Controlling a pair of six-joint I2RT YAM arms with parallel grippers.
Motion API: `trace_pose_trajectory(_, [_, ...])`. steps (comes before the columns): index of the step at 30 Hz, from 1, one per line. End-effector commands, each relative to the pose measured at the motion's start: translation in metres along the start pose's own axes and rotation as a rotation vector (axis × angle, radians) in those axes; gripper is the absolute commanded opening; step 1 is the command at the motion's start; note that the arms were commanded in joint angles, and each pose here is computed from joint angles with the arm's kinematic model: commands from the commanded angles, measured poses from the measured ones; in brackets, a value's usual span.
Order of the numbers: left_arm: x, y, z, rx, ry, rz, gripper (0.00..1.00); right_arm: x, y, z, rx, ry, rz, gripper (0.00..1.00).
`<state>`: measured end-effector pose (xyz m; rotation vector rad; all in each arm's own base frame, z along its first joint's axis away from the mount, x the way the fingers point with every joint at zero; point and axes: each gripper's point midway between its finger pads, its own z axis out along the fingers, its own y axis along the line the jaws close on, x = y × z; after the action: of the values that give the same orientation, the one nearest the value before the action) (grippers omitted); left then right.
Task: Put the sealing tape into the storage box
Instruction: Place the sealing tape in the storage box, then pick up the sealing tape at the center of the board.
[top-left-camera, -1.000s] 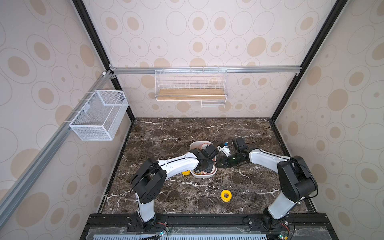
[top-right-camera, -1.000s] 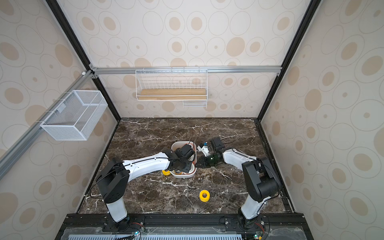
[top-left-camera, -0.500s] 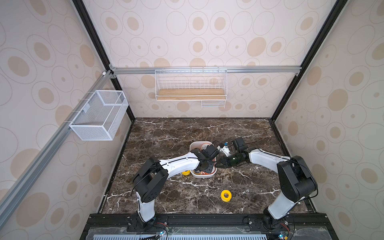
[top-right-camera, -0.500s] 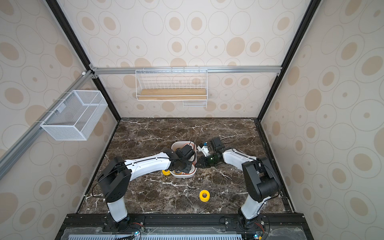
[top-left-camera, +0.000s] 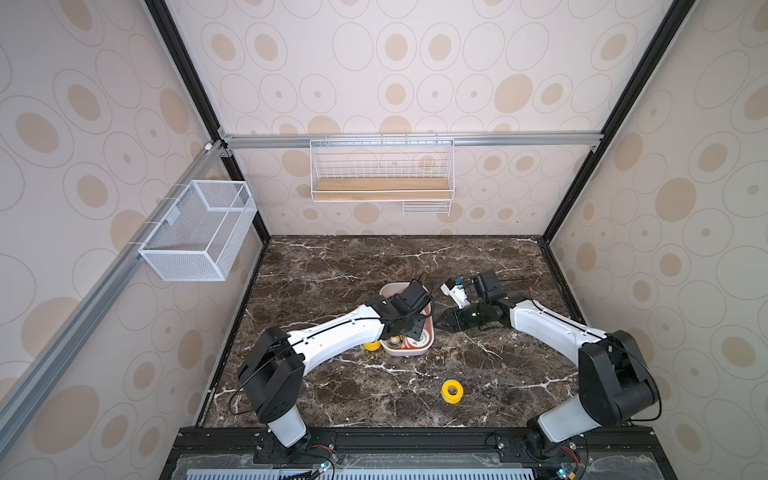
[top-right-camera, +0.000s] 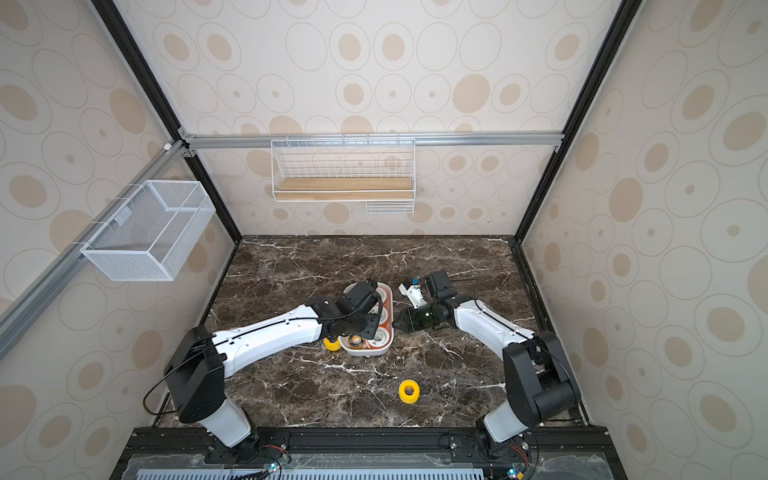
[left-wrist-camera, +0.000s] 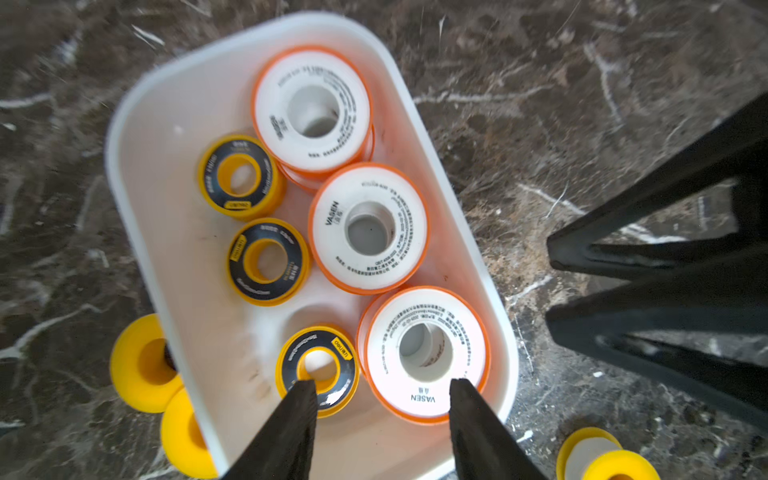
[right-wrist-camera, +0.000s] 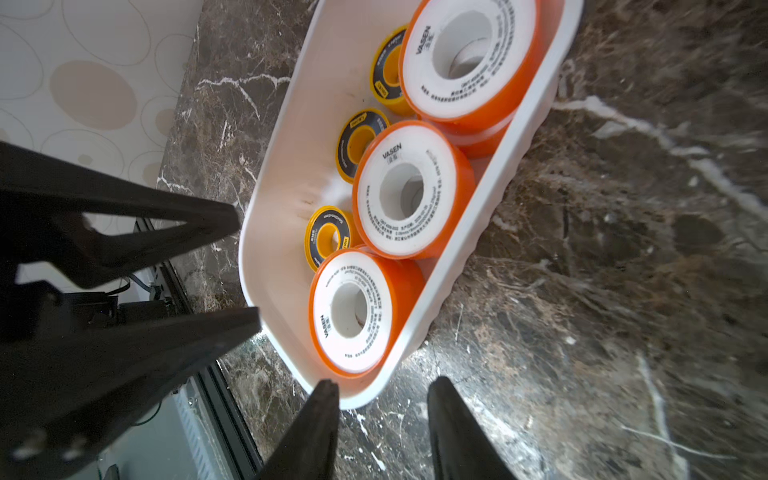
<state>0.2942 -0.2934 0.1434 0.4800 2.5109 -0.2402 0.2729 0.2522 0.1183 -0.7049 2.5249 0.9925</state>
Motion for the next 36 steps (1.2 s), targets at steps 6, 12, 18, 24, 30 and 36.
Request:
trace_pose_trajectory(6, [-0.012, 0.041, -0.049, -0.027, -0.101, -0.026, 0.57, 0.028, -0.006, -0.025, 0.129, 0.037, -0.046, 0.46])
trace_pose_trajectory(12, [-0.005, 0.076, -0.073, -0.007, -0.119, -0.101, 0.58, 0.048, -0.007, -0.037, 0.201, 0.052, -0.059, 0.50])
trace_pose_trajectory(18, [0.012, 0.118, -0.101, -0.003, -0.123, -0.195, 0.59, 0.078, -0.011, -0.045, 0.311, 0.094, -0.084, 0.57])
trace_pose_trajectory(24, [0.030, 0.156, -0.133, -0.092, -0.166, -0.202, 0.63, 0.103, -0.011, -0.049, 0.373, 0.124, -0.083, 0.65])
trace_pose_trajectory(30, [0.044, 0.171, -0.136, -0.146, -0.223, -0.246, 0.65, 0.126, -0.008, -0.040, 0.419, 0.185, -0.109, 0.73])
trace_pose_trajectory(36, [0.052, 0.181, -0.141, -0.206, -0.217, -0.231, 0.65, 0.146, 0.003, -0.025, 0.453, 0.250, -0.198, 0.85])
